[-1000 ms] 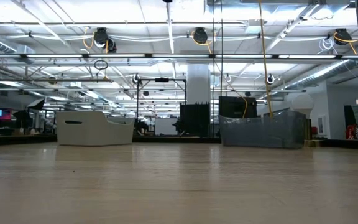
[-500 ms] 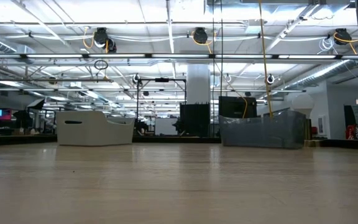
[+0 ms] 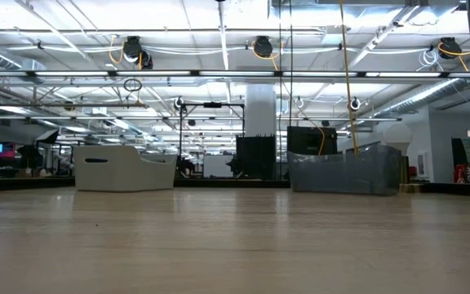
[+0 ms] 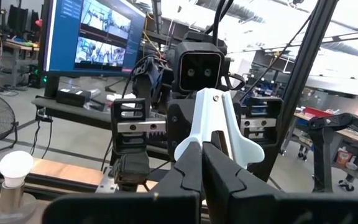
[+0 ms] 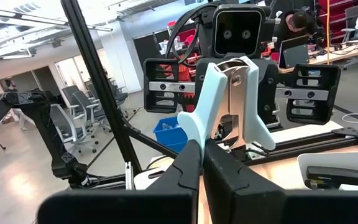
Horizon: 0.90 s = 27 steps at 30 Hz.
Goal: Pick and place Stapler, Stapler remover, tape
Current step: Put the light blue stapler remover into the black bin
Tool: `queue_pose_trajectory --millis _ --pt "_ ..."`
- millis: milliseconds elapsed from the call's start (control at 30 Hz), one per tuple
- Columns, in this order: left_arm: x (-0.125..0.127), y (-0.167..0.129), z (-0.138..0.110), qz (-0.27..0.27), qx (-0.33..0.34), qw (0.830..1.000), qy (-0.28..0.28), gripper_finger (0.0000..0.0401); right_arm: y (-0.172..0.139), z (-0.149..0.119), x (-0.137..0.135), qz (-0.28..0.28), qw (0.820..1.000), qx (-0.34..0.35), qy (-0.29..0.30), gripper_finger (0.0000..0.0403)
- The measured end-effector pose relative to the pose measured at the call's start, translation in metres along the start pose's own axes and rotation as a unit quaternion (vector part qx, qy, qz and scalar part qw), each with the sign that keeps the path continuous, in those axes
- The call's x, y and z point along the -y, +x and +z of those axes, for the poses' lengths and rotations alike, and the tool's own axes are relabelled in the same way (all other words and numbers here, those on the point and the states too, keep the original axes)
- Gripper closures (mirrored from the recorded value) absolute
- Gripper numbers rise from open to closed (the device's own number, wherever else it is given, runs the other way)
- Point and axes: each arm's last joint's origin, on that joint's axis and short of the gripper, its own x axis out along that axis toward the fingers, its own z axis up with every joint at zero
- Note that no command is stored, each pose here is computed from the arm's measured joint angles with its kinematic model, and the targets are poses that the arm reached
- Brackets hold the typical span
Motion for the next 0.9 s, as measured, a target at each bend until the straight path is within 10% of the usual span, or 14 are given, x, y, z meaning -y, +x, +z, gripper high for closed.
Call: queue_pose_trajectory --millis 900 --pt "-0.0033 -0.0003 -0.0091 0.024 -0.046 0.999 0.014 0.0375 -0.0011 -0.005 0.0021 -0.016 0.999 -0.027 0.011 0.0403"
